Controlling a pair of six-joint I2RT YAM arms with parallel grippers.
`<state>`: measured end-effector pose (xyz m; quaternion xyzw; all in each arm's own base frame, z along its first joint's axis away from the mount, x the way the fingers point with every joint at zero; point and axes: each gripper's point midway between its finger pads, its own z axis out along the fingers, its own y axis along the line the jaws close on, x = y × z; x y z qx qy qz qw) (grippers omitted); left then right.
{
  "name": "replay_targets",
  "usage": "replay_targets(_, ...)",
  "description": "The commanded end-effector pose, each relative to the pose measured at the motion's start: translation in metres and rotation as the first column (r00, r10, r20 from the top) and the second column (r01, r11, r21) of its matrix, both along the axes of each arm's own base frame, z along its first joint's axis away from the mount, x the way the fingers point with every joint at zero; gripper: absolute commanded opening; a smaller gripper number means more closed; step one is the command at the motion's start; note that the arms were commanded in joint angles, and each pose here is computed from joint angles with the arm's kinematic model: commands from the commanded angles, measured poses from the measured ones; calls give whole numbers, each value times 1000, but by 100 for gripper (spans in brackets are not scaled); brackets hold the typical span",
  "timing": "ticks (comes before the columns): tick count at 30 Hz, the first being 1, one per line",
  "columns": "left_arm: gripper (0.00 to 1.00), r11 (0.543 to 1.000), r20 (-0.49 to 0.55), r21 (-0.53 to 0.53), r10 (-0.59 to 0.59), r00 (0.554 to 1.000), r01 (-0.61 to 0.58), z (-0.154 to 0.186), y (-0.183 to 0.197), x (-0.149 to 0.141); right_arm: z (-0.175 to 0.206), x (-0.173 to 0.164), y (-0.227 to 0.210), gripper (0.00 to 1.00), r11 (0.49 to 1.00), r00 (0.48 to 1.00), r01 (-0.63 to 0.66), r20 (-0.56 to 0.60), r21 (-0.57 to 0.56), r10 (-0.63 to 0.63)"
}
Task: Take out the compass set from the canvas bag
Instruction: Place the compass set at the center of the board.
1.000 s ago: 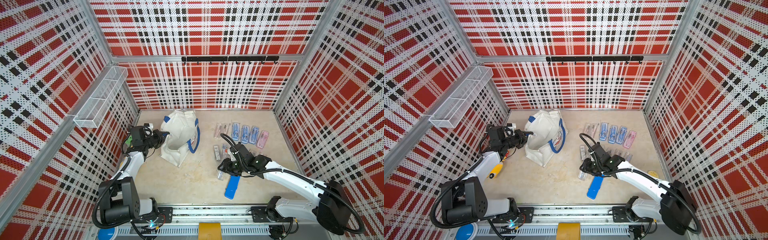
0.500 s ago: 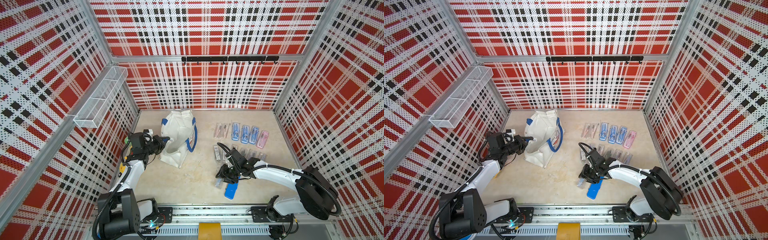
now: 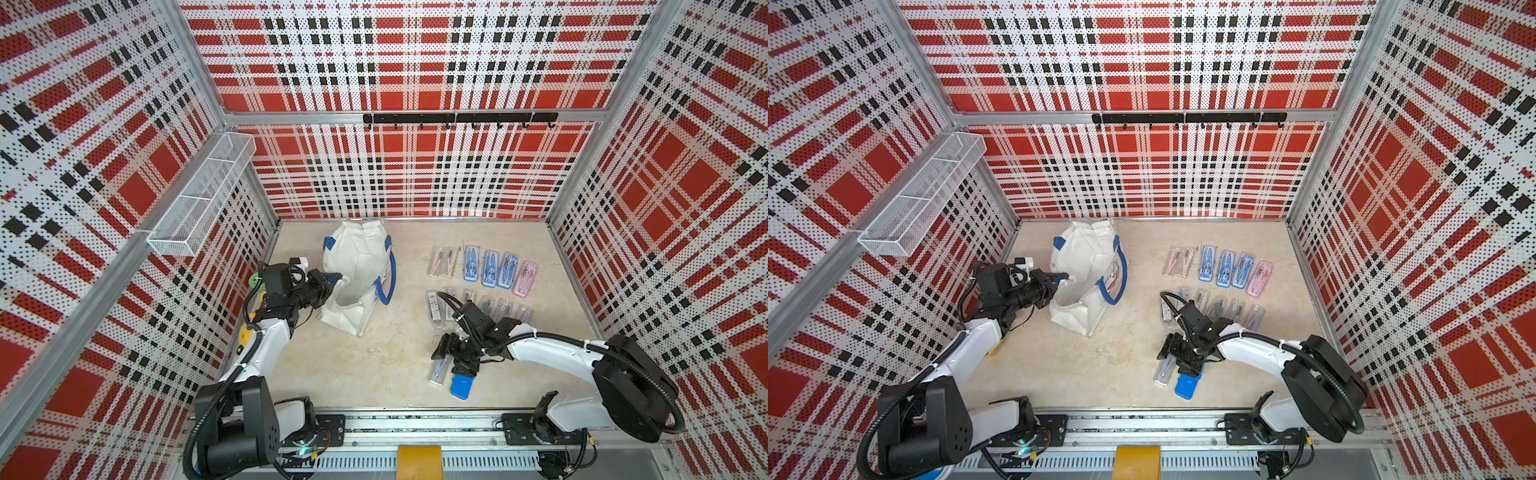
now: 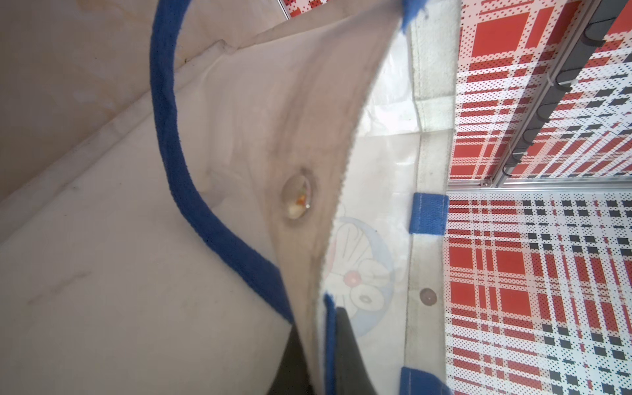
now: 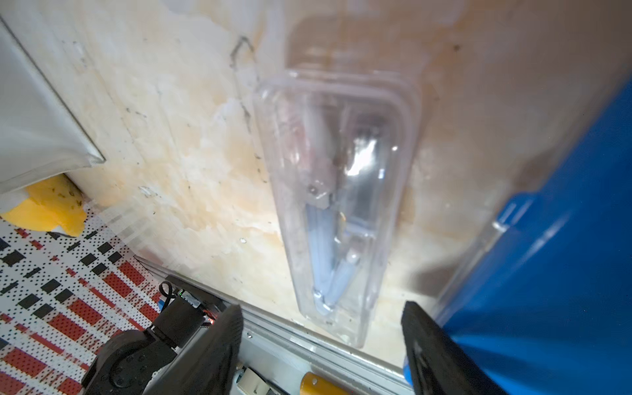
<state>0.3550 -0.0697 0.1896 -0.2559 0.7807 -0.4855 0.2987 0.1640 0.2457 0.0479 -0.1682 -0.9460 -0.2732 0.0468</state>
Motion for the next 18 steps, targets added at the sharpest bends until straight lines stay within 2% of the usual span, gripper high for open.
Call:
replay_targets(1, 0, 1000, -21, -2, -19, 1000, 19, -1, -6, 1, 33, 12, 2, 76, 1000, 996, -11, 93, 4, 10)
replay_targets(4, 0, 1000, -16, 3, -31, 999, 31, 1, -9, 2, 79, 33, 3, 73, 999, 969, -48, 243, -14, 50)
replay_targets(9, 0, 999, -21, 29, -42, 999, 43, 3, -12, 0, 172, 80, 32, 69, 988, 849, -154, 513, 10, 127)
replay_targets(12, 0, 998, -25, 49, -47, 999, 48, 3, -13, -1, 205, 106, 56, 68, 979, 796, -203, 580, -8, 170)
replay_targets(16, 0, 997, -36, 57, -57, 998, 60, 0, -16, -3, 225, 139, 87, 70, 975, 766, -221, 620, 1, 172)
replay_targets(18, 0, 996, -46, 64, -62, 997, 65, -3, -17, -4, 228, 154, 102, 70, 973, 766, -230, 619, 12, 173)
